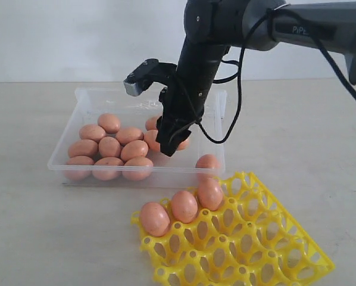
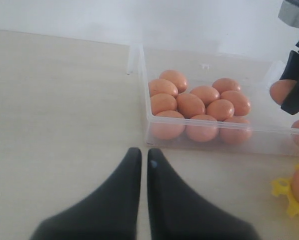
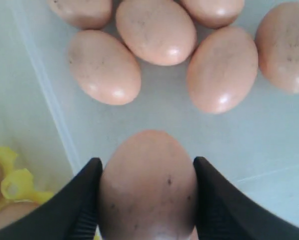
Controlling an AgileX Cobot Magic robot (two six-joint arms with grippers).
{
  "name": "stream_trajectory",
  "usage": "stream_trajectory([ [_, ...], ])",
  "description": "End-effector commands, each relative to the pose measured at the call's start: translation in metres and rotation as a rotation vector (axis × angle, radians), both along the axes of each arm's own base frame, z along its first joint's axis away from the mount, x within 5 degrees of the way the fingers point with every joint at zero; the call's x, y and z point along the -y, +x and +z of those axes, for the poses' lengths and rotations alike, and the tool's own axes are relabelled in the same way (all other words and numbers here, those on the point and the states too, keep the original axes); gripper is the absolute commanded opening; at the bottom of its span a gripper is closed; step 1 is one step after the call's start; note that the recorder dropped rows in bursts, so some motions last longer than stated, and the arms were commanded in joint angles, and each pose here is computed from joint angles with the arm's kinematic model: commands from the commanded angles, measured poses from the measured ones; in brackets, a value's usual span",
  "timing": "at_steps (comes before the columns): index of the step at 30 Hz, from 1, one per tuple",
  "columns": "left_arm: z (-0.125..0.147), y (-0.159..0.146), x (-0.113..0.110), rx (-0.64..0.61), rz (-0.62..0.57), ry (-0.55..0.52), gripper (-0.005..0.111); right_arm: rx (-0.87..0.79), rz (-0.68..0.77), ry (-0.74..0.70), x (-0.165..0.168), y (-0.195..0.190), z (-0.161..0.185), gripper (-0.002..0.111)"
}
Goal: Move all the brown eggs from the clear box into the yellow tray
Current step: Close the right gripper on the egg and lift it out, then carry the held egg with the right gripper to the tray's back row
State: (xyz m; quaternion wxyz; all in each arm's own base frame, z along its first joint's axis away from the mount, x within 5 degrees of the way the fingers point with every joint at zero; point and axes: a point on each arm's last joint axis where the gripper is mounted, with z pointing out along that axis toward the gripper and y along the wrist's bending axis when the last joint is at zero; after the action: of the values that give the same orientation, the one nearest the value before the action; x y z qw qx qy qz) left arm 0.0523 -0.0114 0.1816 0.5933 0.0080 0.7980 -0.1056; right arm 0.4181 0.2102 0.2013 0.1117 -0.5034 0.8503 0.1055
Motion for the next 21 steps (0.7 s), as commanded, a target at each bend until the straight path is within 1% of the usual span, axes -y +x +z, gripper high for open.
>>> stream_trajectory([
  [1,-0.001,0.001,0.000,0.002,-0.002,0.008,0.004,-0.058,-0.155,0.008,0.004,-0.006,0.017,0.000],
  [5,-0.001,0.001,0.000,0.002,-0.002,0.008,0.004,-0.088,-0.325,0.062,0.004,-0.009,0.033,0.000],
  [7,-0.001,0.001,0.000,0.002,-0.002,0.008,0.004,-0.084,-0.378,0.105,0.003,-0.011,0.044,0.000],
  [12,-0.001,0.001,0.000,0.002,-0.002,0.008,0.004,0.000,-0.468,0.212,0.005,-0.016,0.082,0.000],
  [19,-0.001,0.001,0.000,0.002,-0.002,0.008,0.004,0.133,-0.542,0.346,0.013,-0.031,0.137,0.000],
  [21,-0.001,0.001,0.000,0.002,-0.002,0.008,0.004,0.182,-0.569,0.387,0.017,-0.035,0.144,0.000],
])
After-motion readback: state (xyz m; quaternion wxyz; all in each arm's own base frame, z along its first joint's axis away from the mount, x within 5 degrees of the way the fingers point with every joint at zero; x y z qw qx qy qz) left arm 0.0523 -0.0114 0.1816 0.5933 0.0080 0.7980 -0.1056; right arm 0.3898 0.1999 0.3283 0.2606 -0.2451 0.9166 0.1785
